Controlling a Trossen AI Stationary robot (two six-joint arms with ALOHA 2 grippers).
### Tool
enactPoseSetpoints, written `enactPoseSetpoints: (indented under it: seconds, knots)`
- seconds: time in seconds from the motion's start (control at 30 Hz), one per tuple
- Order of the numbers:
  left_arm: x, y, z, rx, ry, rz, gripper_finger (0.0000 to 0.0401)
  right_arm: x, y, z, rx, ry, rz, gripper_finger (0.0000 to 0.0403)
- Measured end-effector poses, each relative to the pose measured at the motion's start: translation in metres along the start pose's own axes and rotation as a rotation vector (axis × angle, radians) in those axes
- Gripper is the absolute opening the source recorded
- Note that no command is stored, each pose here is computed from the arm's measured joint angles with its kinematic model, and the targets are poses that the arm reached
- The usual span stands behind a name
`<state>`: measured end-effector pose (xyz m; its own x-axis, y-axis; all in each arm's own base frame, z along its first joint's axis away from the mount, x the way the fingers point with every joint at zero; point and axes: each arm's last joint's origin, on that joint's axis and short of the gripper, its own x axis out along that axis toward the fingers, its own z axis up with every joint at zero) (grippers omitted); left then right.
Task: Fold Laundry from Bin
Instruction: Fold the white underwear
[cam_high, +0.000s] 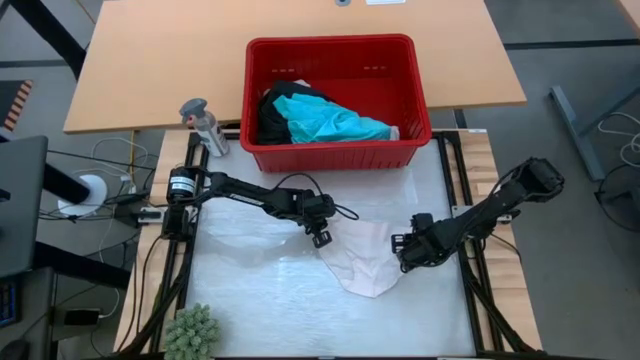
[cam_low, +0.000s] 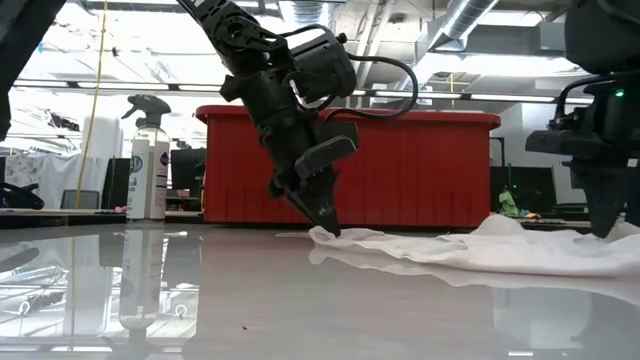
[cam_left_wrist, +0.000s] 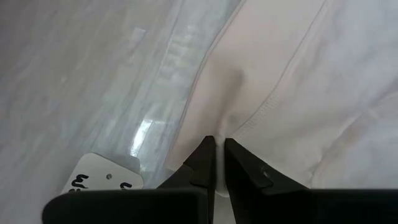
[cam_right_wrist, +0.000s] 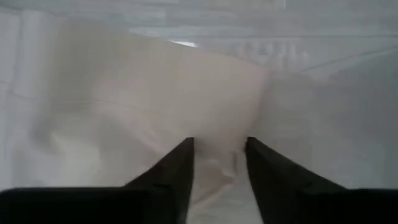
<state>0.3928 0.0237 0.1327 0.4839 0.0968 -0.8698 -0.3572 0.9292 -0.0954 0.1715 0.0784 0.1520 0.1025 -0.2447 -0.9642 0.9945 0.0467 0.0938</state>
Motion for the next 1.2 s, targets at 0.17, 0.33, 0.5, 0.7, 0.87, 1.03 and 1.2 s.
enactPoseSetpoints:
  seconds: [0.17, 0.33, 0.5, 0.7, 0.87, 1.03, 1.2]
  knots:
    - [0.0, 0.0, 0.0, 0.0, 0.0, 0.0, 0.0016, -0.002, 0.001, 0.0, 0.0, 0.01, 0.001, 0.003]
    - [0.0, 0.0, 0.0, 0.0, -0.001, 0.0, 0.0016, -0.014, 0.006, 0.001, -0.022, 0.001, -0.017, 0.0025]
    - [0.0, 0.0, 0.0, 0.001, -0.002, 0.0, 0.0016, -0.033, 0.012, 0.004, -0.052, -0.011, -0.043, 0.0018]
    - [0.0, 0.0, 0.001, 0.0, -0.009, -0.002, 0.0016, -0.038, 0.026, 0.003, -0.053, 0.011, 0.071, 0.0021]
    - [0.0, -0.001, 0.001, -0.006, -0.011, -0.006, 0.0016, -0.038, 0.039, 0.004, -0.039, 0.01, 0.187, 0.0021]
    - [0.0, -0.001, 0.001, -0.007, -0.011, -0.006, 0.0016, -0.044, 0.048, 0.011, -0.045, -0.008, 0.232, 0.0021]
    - [0.0, -0.001, 0.001, -0.01, -0.011, -0.007, 0.0016, -0.049, 0.058, 0.02, -0.062, -0.013, 0.267, 0.0021]
